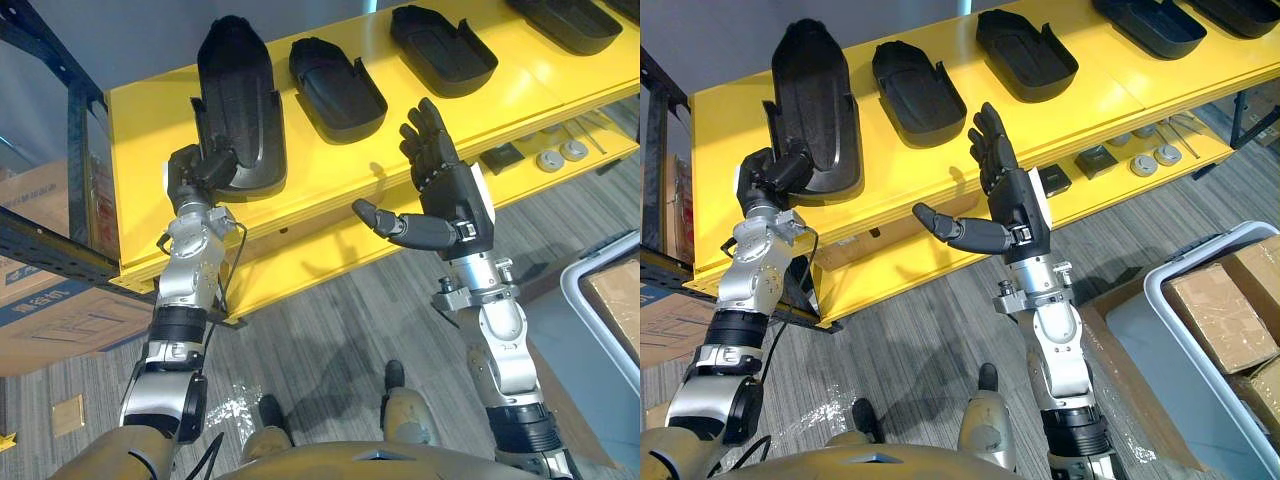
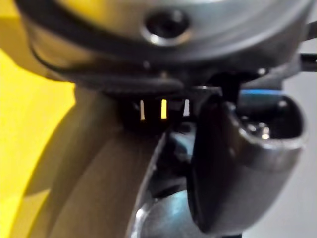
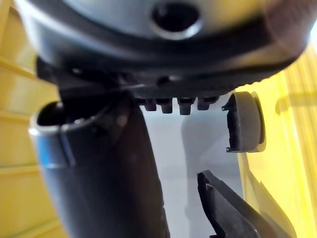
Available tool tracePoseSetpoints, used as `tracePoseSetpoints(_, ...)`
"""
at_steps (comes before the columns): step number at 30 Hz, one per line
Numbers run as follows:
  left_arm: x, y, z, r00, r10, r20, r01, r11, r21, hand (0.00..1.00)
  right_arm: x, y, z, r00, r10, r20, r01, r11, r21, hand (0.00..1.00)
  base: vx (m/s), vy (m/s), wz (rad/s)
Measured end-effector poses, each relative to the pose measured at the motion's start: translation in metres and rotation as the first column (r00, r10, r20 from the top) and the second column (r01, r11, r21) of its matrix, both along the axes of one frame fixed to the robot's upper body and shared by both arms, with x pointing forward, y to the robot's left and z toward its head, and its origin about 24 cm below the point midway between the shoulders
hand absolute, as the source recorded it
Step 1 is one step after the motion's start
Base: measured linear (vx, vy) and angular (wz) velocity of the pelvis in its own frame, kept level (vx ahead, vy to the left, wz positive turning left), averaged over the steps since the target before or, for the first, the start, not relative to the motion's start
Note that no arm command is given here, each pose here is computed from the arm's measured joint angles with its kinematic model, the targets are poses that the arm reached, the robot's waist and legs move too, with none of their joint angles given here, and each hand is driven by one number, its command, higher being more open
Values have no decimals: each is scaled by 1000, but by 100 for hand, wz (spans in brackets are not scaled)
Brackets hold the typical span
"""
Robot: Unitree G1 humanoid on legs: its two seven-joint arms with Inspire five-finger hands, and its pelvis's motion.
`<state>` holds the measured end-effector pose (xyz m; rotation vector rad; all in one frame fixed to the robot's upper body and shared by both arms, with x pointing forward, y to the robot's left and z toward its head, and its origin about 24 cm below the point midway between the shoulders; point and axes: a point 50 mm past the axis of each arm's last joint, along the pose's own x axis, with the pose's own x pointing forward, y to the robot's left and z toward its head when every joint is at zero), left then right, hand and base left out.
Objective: Walk over and take three plastic housings, then place them on the shelf
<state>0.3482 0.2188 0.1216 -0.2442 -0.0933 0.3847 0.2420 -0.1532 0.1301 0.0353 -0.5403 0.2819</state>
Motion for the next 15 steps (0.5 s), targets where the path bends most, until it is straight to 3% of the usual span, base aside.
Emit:
tracePoseSetpoints(7, 13, 15, 22, 993, 115, 14, -114, 993, -28, 0, -6, 14, 1, 998, 69, -8, -69, 998, -2, 100, -24, -24, -8)
tracePoseSetpoints(15, 17, 27, 30, 977, 215, -9, -215, 975, -62, 0, -12, 14, -6, 998, 52, -40, -51, 999, 14, 100, -25, -29, -6)
